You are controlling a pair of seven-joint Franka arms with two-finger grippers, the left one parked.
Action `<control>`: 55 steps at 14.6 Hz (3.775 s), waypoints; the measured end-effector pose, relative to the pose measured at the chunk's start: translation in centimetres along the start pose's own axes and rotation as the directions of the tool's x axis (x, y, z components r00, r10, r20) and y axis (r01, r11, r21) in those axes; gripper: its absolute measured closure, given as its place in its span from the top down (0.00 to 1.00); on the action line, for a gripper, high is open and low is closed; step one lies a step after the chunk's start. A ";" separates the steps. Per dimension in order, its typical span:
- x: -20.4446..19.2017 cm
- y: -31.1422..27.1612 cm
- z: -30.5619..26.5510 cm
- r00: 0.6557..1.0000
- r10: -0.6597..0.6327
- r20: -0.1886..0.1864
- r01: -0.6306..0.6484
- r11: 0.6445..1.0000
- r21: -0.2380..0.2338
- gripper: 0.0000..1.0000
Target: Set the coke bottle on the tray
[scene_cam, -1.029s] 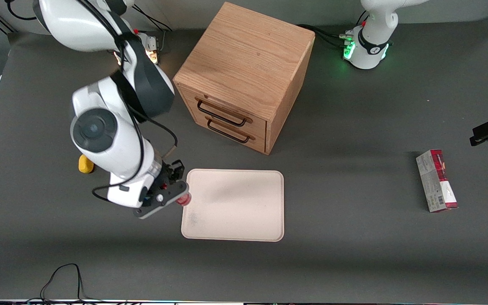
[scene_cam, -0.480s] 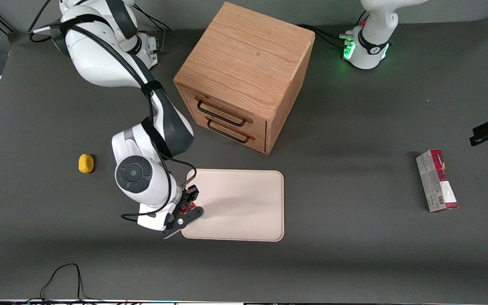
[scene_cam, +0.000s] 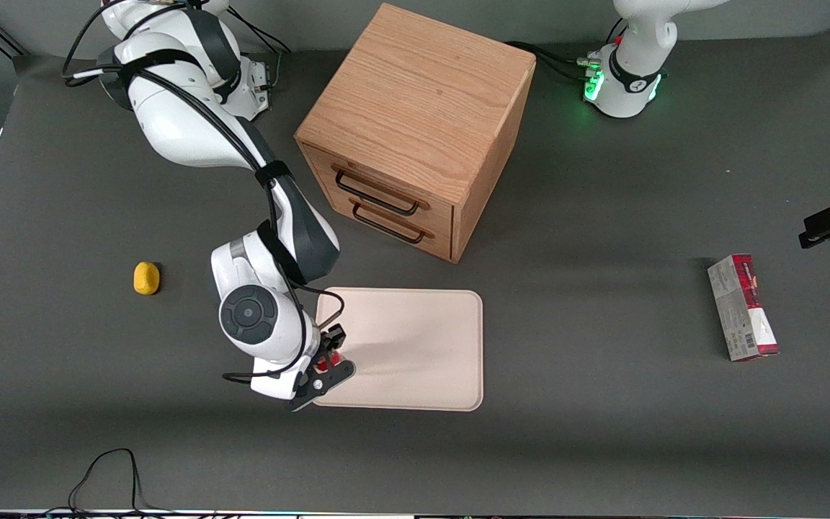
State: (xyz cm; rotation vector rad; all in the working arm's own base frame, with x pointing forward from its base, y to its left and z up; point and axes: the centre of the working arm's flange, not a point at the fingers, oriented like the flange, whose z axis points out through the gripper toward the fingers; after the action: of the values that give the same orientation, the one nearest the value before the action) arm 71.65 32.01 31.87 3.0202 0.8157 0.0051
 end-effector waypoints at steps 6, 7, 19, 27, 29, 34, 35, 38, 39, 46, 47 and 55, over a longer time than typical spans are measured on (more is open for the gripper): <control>0.1 0.0 -0.3 1.000 0.002 -0.011 -0.002 1.000 -0.001 0.86; 0.2 0.0 -0.6 1.000 0.007 -0.017 -0.007 1.000 -0.002 0.96; -6.8 -0.1 -23.2 0.998 0.062 -0.005 -0.062 0.997 -0.038 1.00; -17.2 9.8 -30.5 0.968 0.246 0.055 -0.244 0.969 -0.029 1.00; -20.7 13.4 -30.7 0.948 0.314 0.046 -0.314 0.949 -0.005 1.00; -29.0 18.4 -30.1 0.898 0.438 0.046 -0.440 0.897 0.035 1.00; -30.0 19.0 -30.0 0.889 0.455 0.044 -0.457 0.889 0.036 1.00; -31.7 20.0 -30.3 0.875 0.483 0.038 -0.485 0.874 0.037 1.00; -31.9 20.2 -30.3 0.872 0.488 0.035 -0.489 0.871 0.037 1.00; -31.9 21.3 -29.7 0.864 0.503 0.021 -0.503 0.863 0.036 1.00; -31.8 21.3 -29.5 0.864 0.503 0.025 -0.504 0.863 0.036 1.00; -32.1 21.9 -29.1 0.858 0.512 0.032 -0.513 0.858 0.034 1.00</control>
State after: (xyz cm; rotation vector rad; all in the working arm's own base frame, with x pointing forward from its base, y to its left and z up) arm 54.78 -2.73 61.30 3.1637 -0.0176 -0.0396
